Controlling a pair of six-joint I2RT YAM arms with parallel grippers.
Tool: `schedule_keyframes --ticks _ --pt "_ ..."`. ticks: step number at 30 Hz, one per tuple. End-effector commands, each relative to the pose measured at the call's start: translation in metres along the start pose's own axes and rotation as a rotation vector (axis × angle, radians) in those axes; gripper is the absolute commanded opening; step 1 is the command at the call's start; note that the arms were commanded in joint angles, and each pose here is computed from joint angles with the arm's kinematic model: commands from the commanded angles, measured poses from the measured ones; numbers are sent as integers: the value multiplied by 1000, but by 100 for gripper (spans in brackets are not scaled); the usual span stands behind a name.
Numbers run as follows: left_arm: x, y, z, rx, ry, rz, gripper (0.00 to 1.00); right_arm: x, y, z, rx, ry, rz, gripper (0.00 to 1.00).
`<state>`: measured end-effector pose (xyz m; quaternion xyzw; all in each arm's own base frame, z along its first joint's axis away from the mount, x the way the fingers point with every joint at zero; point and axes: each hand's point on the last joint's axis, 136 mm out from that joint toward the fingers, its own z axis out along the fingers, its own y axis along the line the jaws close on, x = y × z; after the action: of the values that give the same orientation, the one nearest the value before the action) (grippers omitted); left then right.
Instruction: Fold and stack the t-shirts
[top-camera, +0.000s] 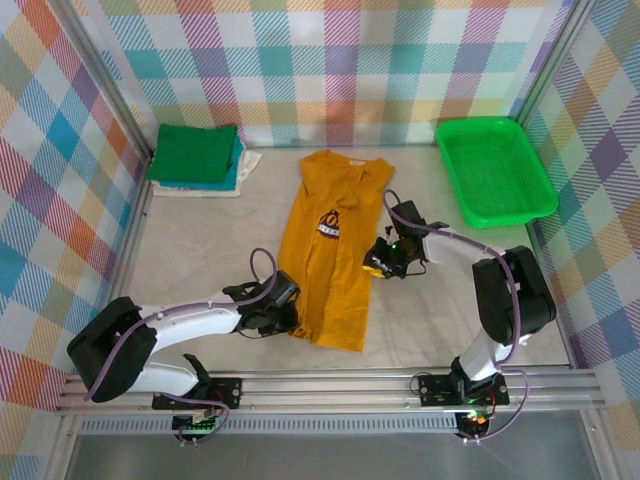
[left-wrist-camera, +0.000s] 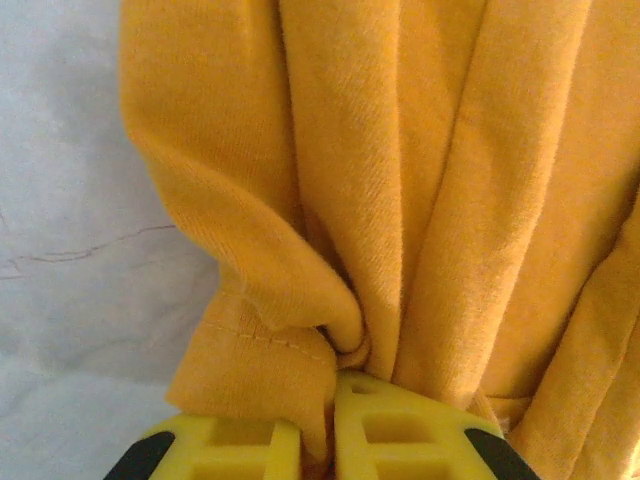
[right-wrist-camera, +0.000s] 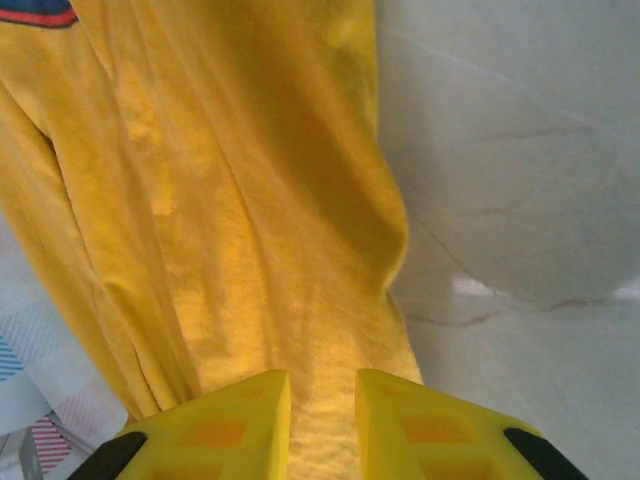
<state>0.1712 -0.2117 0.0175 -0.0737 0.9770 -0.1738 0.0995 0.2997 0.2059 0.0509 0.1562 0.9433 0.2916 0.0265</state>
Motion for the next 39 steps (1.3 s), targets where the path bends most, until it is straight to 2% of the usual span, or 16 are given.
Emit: schedule_keyframes --ticks 1,3,6,8,11,15,16,17,23,28,34,39 --pt "26 48 -6 -186 61 -18 13 -8 8 5 -13 -22 -27 22" --pt "25 58 -16 -190 16 -36 16 -11 5 10 4 -33 -32 21" --pt "27 64 -18 -128 -29 -72 19 -14 3 24 4 -7 -22 20" --pt "32 70 -15 -101 -30 -92 19 -15 -4 35 20 6 -7 19" --pt "43 88 -14 -138 -11 -106 22 -17 -21 43 90 5 25 17" --pt "33 85 -26 -138 -56 -72 54 -18 -32 44 135 -12 42 15" --pt "29 80 -31 -127 -75 -66 60 -19 -34 43 147 -16 43 15" --pt "25 76 -35 -115 -87 -57 62 -20 -36 42 160 -17 48 15" --pt "-3 69 -81 -125 -225 -5 58 -33 -58 24 197 -68 115 12" --pt "-23 66 -109 -82 -336 -2 59 -46 -75 8 221 -102 138 12" --pt "-37 50 -92 -40 -324 52 57 -66 -90 -12 240 -142 153 12" --pt "-51 33 -73 -82 -300 94 54 -57 -42 -37 85 -117 65 21"
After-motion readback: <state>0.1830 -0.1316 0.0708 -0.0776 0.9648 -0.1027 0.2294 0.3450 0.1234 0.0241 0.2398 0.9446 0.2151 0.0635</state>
